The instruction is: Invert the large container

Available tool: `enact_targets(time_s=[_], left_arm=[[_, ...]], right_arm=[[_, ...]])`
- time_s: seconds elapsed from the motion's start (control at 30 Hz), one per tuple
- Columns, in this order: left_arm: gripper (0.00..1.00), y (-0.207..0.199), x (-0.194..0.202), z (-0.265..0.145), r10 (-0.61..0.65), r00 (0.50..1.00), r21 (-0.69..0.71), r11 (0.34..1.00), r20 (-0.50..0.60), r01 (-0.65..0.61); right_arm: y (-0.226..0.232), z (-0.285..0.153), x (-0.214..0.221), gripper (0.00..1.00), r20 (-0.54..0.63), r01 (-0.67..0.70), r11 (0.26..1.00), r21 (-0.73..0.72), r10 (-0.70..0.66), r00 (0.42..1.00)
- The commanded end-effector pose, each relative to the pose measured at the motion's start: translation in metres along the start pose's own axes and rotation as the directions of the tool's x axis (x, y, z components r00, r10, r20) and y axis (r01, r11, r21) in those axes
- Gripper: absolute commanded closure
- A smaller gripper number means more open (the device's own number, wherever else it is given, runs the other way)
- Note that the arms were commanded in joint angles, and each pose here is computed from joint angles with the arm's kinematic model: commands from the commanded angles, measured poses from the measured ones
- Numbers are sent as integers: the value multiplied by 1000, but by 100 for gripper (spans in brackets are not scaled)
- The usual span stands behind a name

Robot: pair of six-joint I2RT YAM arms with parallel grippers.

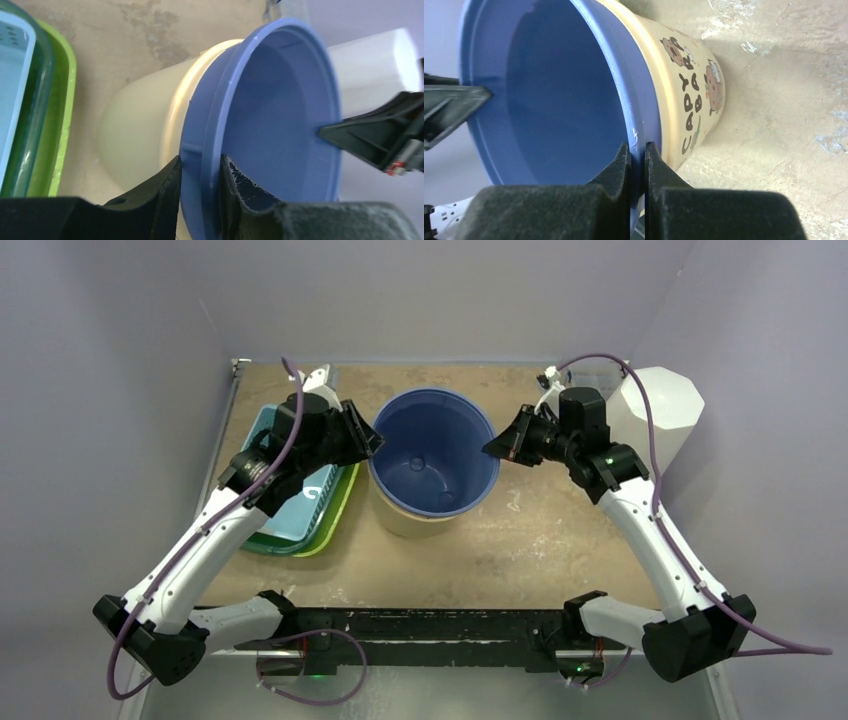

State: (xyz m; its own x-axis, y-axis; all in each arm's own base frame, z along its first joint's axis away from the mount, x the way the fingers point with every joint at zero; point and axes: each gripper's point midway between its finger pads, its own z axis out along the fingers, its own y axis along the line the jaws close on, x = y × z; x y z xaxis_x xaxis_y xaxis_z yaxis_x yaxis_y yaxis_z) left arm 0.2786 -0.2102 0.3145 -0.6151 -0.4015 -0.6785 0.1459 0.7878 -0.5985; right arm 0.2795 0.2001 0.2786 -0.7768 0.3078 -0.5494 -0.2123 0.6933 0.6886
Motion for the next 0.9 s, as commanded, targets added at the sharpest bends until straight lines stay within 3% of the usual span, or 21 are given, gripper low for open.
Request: enact_targets(time_s=[0.0, 0.07, 0.13, 0.27, 0.4, 0.47, 0.57, 0.7, 0.87], left_arm=[[70, 4, 56, 7, 80, 966, 0, 997, -245, -82], [69, 14, 58, 9, 91, 960, -45, 993, -263, -107], [74, 17, 57, 8, 100, 959, -60, 991, -265, -120], [100, 4, 51, 6, 105, 965, -3, 994, -240, -109], [100, -9, 49, 1, 109, 965, 61, 993, -237, -98], [100, -15, 42, -3, 92, 975, 82, 994, -203, -77], [100, -19, 24, -10, 25, 990, 137, 991, -140, -5], [100, -16, 12, -13, -66, 988, 204, 975, -137, 93], [100, -16, 8, -13, -86, 988, 204, 973, -125, 111]], right_arm=[[130, -59, -19, 100, 83, 128, 878, -461, -101, 991], [132, -60, -22, 100, 93, 128, 879, -459, -95, 991], [131, -59, -22, 100, 87, 121, 884, -453, -91, 992], [127, -53, -24, 100, 85, 115, 892, -437, -86, 993], [130, -56, -14, 98, 51, 144, 868, -476, -136, 989], [123, -55, -16, 83, 69, 170, 885, -433, -155, 985], [102, -41, -11, 70, 26, 155, 922, -354, -156, 987], [81, -23, 10, 62, -65, 70, 942, -328, -96, 993], [82, -20, 25, 48, -103, -25, 916, -401, -18, 995]])
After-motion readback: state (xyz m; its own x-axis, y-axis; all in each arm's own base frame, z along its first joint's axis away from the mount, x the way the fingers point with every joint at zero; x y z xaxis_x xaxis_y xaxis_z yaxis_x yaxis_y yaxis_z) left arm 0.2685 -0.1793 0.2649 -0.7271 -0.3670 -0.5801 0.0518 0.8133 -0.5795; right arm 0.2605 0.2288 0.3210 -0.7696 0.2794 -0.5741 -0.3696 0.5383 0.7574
